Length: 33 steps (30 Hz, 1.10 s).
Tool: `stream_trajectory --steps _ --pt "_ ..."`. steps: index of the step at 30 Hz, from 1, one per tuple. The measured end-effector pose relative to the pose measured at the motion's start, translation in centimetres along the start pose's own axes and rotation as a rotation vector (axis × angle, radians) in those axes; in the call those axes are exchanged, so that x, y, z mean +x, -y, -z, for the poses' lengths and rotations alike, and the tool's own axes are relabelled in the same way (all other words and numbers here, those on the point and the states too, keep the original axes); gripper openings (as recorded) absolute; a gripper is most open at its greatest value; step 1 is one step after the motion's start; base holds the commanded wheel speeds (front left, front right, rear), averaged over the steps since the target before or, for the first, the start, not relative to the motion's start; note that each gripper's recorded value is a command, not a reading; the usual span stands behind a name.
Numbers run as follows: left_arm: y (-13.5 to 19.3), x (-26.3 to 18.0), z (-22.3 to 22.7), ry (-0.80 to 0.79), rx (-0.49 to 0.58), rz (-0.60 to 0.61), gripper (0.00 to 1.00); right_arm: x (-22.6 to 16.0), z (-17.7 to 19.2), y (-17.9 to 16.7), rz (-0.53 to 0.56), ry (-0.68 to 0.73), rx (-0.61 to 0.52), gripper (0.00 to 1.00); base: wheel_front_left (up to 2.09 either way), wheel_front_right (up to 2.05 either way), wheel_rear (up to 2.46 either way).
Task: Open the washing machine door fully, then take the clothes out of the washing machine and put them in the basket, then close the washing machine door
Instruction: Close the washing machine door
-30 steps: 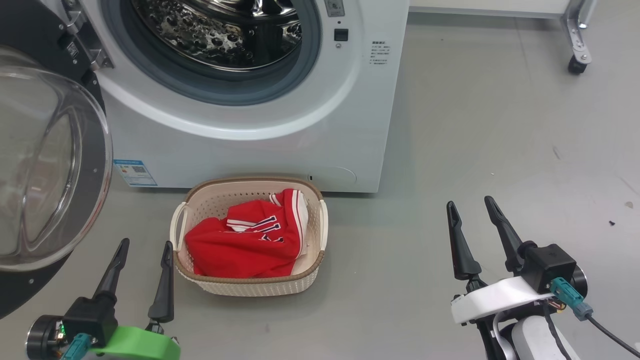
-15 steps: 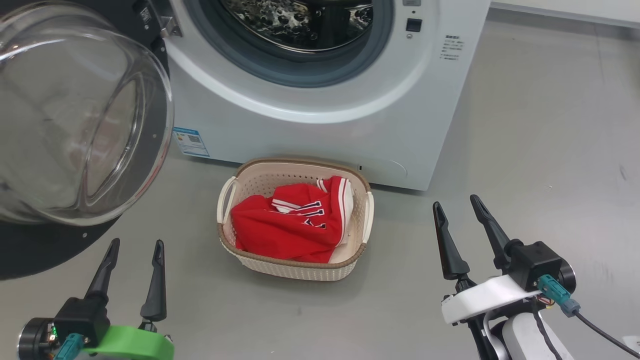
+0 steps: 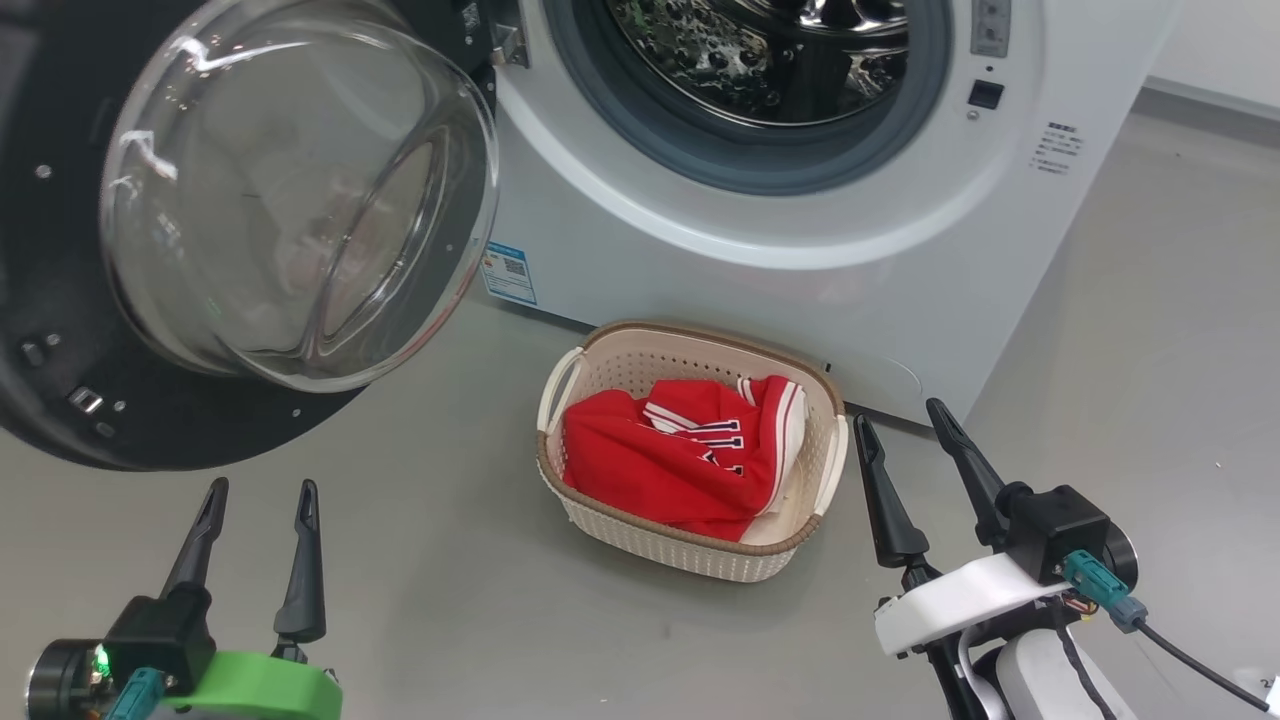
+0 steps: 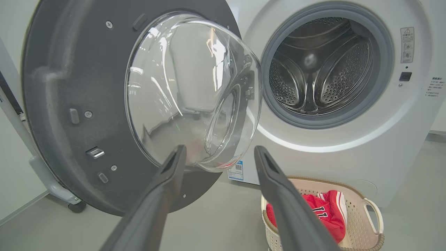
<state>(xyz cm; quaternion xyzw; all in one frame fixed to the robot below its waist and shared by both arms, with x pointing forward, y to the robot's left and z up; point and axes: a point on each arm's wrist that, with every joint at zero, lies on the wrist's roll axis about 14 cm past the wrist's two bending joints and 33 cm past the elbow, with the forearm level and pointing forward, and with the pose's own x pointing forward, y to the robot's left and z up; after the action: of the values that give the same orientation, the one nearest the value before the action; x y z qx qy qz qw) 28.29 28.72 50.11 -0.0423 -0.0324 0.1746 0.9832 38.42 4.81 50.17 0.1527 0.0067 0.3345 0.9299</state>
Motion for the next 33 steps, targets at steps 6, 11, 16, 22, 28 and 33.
stream_trajectory --steps 6,11,16,22,28,33 --pt "-2.1 -1.6 -0.8 0.024 0.0 -0.065 1.0 0.9 0.1 -2.4 -0.074 -0.005 0.002 1.0 0.0 0.0 0.0" --pt "-4.3 -3.5 -1.2 0.037 0.004 -0.138 1.0 1.2 0.6 -5.0 -0.151 -0.023 0.007 1.0 0.0 0.0 0.0" --pt "-5.3 -4.3 -1.6 0.053 0.002 -0.17 1.0 1.2 0.7 -6.1 -0.187 -0.028 0.002 1.0 0.0 0.0 0.0" --pt "-5.7 -4.6 -2.2 0.073 0.004 -0.184 1.0 1.2 0.9 -6.8 -0.204 -0.037 0.008 1.0 0.0 0.0 0.0" --pt "-6.0 -5.1 -2.2 0.07 0.006 -0.195 1.0 1.3 1.1 -7.2 -0.219 -0.042 0.006 1.0 0.0 0.0 0.0" --pt "-6.6 -5.4 -2.3 0.073 0.013 -0.218 1.0 1.6 1.0 -7.6 -0.236 -0.04 0.006 1.0 0.0 0.0 0.0"
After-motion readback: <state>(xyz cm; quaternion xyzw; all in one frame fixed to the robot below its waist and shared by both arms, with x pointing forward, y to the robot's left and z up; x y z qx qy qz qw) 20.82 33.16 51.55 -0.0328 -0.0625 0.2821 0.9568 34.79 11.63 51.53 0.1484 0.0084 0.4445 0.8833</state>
